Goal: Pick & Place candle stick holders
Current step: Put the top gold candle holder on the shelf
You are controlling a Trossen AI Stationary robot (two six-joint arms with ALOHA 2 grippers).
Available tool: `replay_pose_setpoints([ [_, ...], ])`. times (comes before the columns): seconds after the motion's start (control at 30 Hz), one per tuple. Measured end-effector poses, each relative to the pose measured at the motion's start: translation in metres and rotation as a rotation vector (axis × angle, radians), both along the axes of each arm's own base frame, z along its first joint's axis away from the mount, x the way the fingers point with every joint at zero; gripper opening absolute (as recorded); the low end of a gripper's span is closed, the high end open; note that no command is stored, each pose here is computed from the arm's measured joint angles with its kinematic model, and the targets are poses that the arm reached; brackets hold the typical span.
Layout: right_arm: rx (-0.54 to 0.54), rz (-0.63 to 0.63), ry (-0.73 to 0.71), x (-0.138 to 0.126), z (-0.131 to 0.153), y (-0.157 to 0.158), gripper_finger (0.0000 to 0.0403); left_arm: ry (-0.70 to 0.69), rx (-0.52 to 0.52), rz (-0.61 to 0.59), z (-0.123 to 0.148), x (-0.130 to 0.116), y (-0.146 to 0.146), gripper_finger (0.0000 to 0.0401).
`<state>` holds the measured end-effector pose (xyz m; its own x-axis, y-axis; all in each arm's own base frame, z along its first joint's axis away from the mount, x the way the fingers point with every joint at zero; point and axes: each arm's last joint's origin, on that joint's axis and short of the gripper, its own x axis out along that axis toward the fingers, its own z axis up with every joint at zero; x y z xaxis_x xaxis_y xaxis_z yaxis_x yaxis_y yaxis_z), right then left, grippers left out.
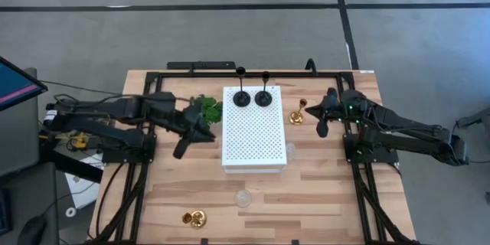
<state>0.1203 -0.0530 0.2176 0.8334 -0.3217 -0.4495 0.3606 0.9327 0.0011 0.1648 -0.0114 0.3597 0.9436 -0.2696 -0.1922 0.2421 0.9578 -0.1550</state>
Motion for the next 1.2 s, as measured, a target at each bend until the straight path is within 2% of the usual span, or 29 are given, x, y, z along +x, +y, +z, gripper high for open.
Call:
replay_pose_setpoints([
  [0.07,0.017,-0.002,0.029,-0.001,-0.002,0.001,0.0000,0.019,0.010,0.013,-0.007,0.000,-0.003,0.0017],
  [0.13,0.041,-0.011,0.035,-0.002,0.000,0.001,0.0000,0.025,0.017,0.042,-0.011,-0.002,-0.005,0.0006],
  [0.23,0.054,-0.013,0.042,-0.003,0.004,0.002,0.0000,0.007,0.020,0.059,-0.012,-0.011,-0.007,0.0006],
  [0.43,0.051,-0.012,0.036,-0.003,0.008,0.002,0.0000,-0.075,0.044,-0.003,-0.011,-0.045,-0.011,0.0007],
  [0.63,0.055,-0.015,0.034,-0.003,0.008,0.002,0.0000,-0.116,0.102,-0.026,-0.043,-0.068,-0.010,0.0007],
  [0.93,0.066,-0.021,0.030,-0.003,0.008,0.002,0.0000,-0.120,0.091,-0.020,-0.107,-0.066,-0.010,0.0007],
  [1.07,0.067,-0.021,0.032,-0.003,0.007,0.002,0.0000,-0.146,0.086,-0.018,-0.123,-0.060,-0.011,0.0007],
  [1.2,0.121,-0.047,0.043,-0.005,0.005,0.002,0.0000,-0.159,0.084,-0.018,-0.130,-0.058,-0.011,0.0007],
])
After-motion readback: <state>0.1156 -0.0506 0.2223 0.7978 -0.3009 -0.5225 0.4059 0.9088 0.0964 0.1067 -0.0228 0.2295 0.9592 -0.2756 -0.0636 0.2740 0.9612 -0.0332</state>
